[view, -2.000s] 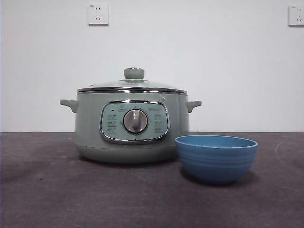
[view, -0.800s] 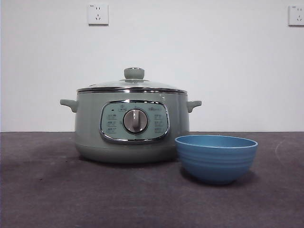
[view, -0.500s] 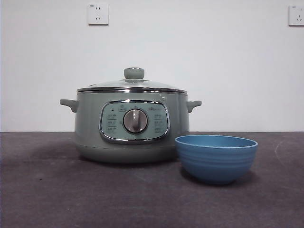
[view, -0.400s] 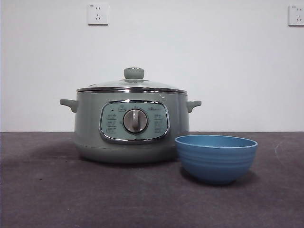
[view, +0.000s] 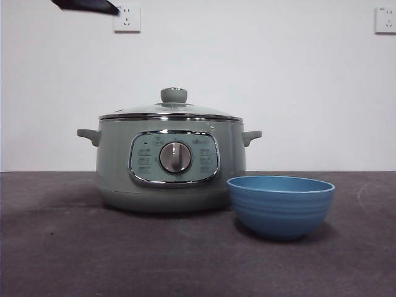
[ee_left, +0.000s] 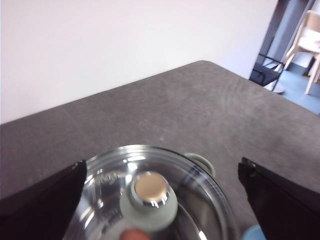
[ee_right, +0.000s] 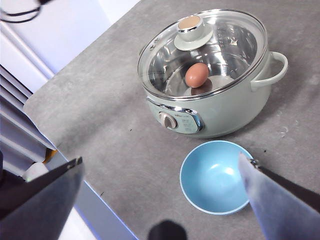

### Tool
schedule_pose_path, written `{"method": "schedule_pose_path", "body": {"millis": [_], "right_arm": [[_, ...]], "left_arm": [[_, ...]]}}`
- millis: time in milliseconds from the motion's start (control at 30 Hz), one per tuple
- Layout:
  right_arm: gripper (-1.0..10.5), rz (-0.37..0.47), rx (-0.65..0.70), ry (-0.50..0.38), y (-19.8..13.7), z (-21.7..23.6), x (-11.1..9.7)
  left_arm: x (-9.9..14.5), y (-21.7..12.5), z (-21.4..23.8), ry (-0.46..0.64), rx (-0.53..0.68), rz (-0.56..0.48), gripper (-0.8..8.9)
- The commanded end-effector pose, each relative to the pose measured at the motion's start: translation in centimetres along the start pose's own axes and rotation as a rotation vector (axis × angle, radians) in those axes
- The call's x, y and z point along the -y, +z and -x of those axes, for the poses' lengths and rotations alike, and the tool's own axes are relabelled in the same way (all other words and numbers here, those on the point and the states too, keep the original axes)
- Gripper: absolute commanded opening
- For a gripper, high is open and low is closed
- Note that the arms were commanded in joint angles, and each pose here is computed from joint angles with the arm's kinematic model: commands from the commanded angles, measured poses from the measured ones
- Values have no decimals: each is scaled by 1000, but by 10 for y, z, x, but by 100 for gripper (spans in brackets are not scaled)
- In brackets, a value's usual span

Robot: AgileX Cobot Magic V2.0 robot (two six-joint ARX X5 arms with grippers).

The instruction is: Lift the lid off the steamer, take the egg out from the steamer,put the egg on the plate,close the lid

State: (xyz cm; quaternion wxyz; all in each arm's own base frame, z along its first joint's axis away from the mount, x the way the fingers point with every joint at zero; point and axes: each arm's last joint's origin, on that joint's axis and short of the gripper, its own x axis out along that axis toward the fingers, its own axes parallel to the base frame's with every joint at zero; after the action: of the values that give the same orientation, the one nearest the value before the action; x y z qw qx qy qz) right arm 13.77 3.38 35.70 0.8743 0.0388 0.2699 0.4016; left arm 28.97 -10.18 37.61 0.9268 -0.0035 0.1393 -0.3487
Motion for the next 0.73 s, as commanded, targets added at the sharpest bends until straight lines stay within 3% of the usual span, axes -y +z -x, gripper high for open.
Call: {"method": "schedule_pose_path", "body": {"millis": [33, 400, 733], "right_arm": [[537, 2, 1, 2, 1, 0, 0], [537, -3, -6, 0, 0, 0, -1], [537, -8, -11, 1, -1, 0, -1]], "left_arm": [[-5, -7, -23, 4, -6, -22, 535], [-8, -51, -97, 20, -88, -18, 535], [-6, -77, -125, 66, -154, -41, 535]]}}
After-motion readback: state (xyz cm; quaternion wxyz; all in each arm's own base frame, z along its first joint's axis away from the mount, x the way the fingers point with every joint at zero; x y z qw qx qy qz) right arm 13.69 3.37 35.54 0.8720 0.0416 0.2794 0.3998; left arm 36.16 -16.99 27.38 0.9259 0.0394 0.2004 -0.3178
